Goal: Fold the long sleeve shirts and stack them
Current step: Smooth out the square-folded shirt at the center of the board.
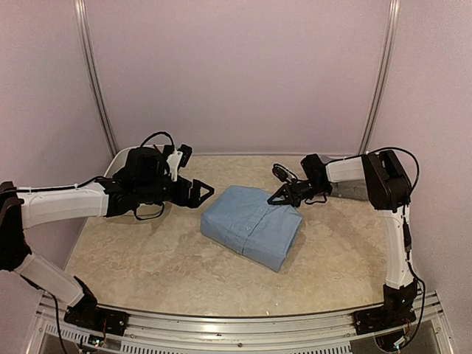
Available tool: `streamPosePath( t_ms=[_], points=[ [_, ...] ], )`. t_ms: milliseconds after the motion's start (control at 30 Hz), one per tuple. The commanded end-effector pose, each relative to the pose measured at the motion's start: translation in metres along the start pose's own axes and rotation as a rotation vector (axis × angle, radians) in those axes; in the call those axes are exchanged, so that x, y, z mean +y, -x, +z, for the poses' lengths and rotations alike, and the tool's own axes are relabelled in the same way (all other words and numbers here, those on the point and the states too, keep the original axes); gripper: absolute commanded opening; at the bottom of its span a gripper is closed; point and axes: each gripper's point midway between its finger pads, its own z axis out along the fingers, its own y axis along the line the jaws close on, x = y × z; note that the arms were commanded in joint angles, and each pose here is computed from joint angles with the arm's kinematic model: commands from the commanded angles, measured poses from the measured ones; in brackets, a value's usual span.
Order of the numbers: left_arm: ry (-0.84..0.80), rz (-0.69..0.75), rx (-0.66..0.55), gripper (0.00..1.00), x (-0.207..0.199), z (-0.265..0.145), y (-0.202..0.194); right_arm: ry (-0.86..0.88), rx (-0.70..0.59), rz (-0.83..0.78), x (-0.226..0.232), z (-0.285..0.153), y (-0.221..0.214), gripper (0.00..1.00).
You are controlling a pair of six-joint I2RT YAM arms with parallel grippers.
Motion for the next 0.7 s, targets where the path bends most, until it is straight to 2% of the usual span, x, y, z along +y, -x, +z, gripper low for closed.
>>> streamPosePath(
  t_ms=[0, 67, 167, 467, 667],
  points=[
    [-0.021, 0.021, 0.007, 0.99, -0.009, 0.001, 0.001, 0.03, 0.019, 0.037, -0.016, 0.001, -0.008, 0.13],
    [-0.025, 0.022, 0.015, 0.99, -0.011, 0.003, 0.0, 0.026, 0.027, 0.064, -0.025, 0.003, -0.013, 0.17],
    [-0.037, 0.031, 0.02, 0.99, -0.017, 0.006, -0.001, 0.007, 0.028, 0.023, -0.028, 0.002, -0.013, 0.32],
    [-0.095, 0.06, 0.07, 0.99, -0.037, 0.026, -0.023, -0.174, -0.047, -0.082, -0.008, -0.029, 0.026, 0.66],
    [-0.123, 0.063, 0.145, 0.99, -0.039, 0.048, -0.047, -0.339, -0.104, -0.124, 0.003, -0.061, 0.041, 0.73]
  ],
)
